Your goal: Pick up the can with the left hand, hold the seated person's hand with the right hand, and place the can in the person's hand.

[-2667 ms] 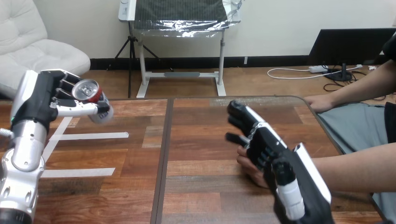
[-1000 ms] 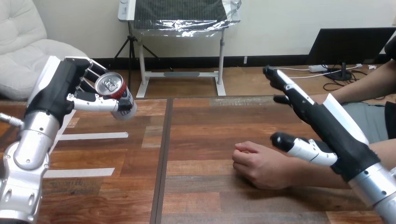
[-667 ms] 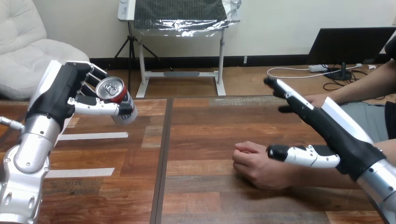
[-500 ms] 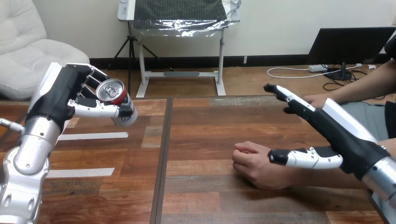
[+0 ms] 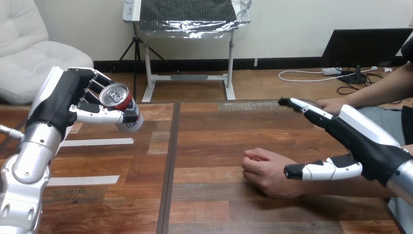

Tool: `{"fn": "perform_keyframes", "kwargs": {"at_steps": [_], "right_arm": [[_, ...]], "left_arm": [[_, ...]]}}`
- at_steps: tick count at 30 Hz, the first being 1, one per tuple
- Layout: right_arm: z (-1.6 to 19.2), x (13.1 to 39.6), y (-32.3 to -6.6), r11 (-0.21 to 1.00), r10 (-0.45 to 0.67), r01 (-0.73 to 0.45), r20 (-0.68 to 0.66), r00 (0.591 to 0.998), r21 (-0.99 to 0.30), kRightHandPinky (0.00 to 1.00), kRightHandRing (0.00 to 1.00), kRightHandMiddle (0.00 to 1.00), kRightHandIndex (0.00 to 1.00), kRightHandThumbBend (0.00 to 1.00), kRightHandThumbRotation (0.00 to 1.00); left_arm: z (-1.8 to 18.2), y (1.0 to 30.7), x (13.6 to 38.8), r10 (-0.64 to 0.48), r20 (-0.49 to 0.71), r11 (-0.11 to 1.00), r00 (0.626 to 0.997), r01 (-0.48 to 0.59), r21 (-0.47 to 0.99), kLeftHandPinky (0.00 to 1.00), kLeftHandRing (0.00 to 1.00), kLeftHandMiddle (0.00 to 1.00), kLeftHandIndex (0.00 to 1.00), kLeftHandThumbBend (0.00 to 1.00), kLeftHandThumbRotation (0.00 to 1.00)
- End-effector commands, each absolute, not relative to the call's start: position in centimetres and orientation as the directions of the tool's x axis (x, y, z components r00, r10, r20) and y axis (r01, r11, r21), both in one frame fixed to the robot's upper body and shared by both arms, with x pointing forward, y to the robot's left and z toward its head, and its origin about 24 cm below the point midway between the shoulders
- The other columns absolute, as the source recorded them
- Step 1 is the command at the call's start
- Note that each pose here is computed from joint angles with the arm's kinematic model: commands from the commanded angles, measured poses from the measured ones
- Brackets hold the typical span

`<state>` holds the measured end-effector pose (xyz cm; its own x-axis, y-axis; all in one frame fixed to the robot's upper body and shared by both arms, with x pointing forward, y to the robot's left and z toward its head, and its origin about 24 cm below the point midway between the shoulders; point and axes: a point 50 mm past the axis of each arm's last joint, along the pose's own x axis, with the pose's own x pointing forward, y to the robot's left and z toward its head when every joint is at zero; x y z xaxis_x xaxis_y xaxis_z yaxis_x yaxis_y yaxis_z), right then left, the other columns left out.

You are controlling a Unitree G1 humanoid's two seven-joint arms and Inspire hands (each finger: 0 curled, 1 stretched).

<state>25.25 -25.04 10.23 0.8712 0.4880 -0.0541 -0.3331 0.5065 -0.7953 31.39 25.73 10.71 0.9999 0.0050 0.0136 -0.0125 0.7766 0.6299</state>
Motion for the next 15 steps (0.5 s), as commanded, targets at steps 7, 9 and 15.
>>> {"fn": "perform_keyframes", "kwargs": {"at_steps": [7, 9, 15], "right_arm": [[11.69, 26.74, -25.57, 0.427, 0.493, -0.317, -0.076, 0.867, -0.847, 0.9, 0.92, 0.93, 0.92, 0.98, 0.6], [11.64, 26.81, -25.71, 0.413, 0.49, -0.315, -0.084, 0.868, -0.854, 0.89, 0.91, 0.92, 0.92, 0.99, 0.59], [11.53, 27.01, -25.99, 0.381, 0.489, -0.317, -0.102, 0.866, -0.869, 0.89, 0.91, 0.91, 0.91, 1.0, 0.58]], "left_arm": [[13.72, 25.5, 31.88, -0.01, 0.124, 0.774, 0.992, -0.071, 0.629, 0.3, 0.36, 0.4, 0.42, 0.8, 0.0], [13.72, 25.49, 31.88, -0.01, 0.124, 0.772, 0.992, -0.071, 0.632, 0.3, 0.36, 0.4, 0.42, 0.8, 0.0], [13.69, 25.49, 31.9, -0.013, 0.125, 0.775, 0.992, -0.069, 0.628, 0.3, 0.36, 0.4, 0.42, 0.79, 0.0]]}}
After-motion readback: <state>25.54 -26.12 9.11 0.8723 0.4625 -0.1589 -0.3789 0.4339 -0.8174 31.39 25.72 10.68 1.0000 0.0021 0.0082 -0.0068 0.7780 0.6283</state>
